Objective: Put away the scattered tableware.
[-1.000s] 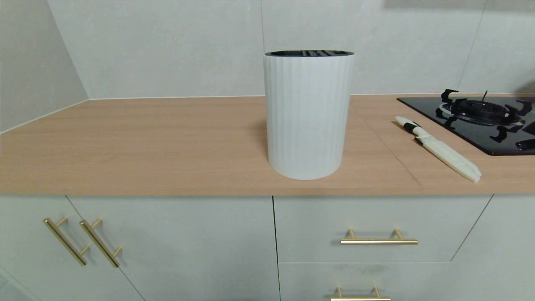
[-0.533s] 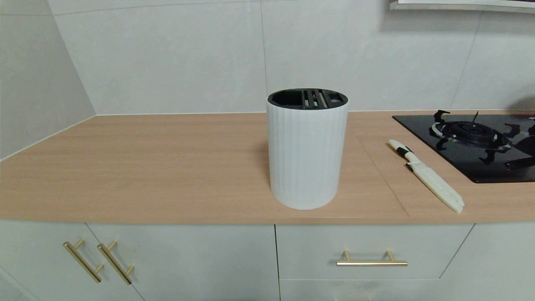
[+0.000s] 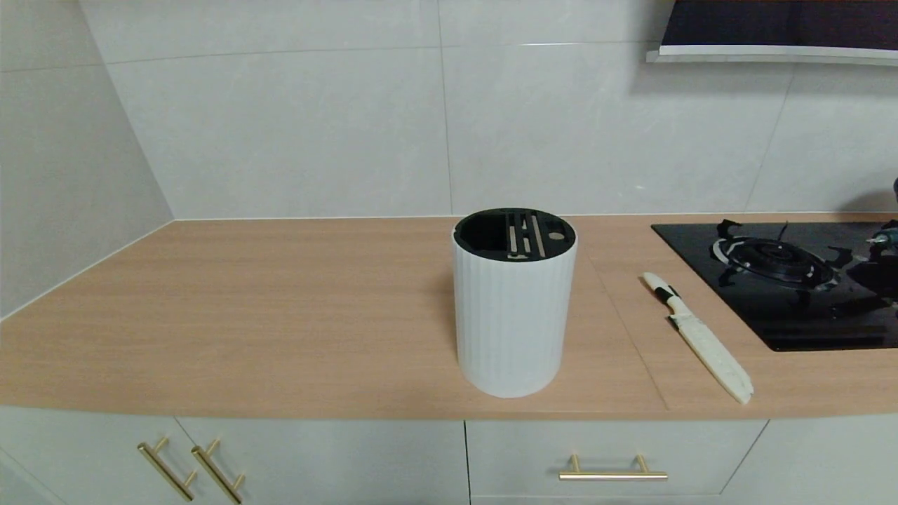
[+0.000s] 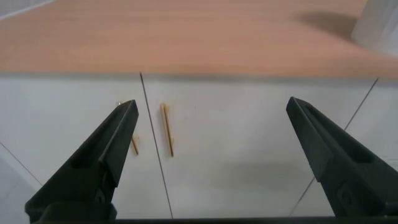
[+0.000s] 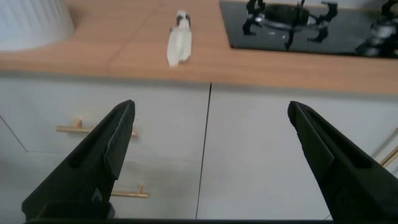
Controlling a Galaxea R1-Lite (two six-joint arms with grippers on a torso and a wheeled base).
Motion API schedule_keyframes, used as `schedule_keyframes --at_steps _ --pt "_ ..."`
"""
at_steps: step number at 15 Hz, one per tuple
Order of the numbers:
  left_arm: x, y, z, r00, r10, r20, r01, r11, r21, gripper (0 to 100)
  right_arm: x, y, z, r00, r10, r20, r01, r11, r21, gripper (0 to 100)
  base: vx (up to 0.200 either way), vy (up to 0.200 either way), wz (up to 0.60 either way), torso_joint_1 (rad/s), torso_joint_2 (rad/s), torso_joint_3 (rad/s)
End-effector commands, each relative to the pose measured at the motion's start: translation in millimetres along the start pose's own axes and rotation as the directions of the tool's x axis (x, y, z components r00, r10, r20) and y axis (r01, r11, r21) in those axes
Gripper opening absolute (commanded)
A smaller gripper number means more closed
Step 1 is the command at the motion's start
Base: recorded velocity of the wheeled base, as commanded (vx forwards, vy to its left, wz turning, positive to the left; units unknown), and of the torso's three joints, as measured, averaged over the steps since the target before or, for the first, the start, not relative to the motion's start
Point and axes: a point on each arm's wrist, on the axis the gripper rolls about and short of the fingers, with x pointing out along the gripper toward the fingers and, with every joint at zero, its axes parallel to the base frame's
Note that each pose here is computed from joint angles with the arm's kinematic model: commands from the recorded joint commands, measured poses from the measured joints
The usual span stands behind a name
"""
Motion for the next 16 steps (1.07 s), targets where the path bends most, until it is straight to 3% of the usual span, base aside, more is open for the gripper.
schedule_keyframes --at_steps 1,16 --pt "0.0 0.0 0.1 1.000 0.000 0.001 0.000 1.000 0.000 100 0.1 0.0 0.0 1.000 0.001 -0.002 -0.001 1.000 0.000 100 0.000 0.000 0.00 0.237 -0.51 -0.281" --pt "0.0 0.0 0.1 1.000 0.000 0.001 0.000 1.000 0.000 100 0.1 0.0 0.0 1.000 0.001 -0.002 -0.001 1.000 0.000 100 0.000 0.000 0.00 0.252 -0.54 -0.286"
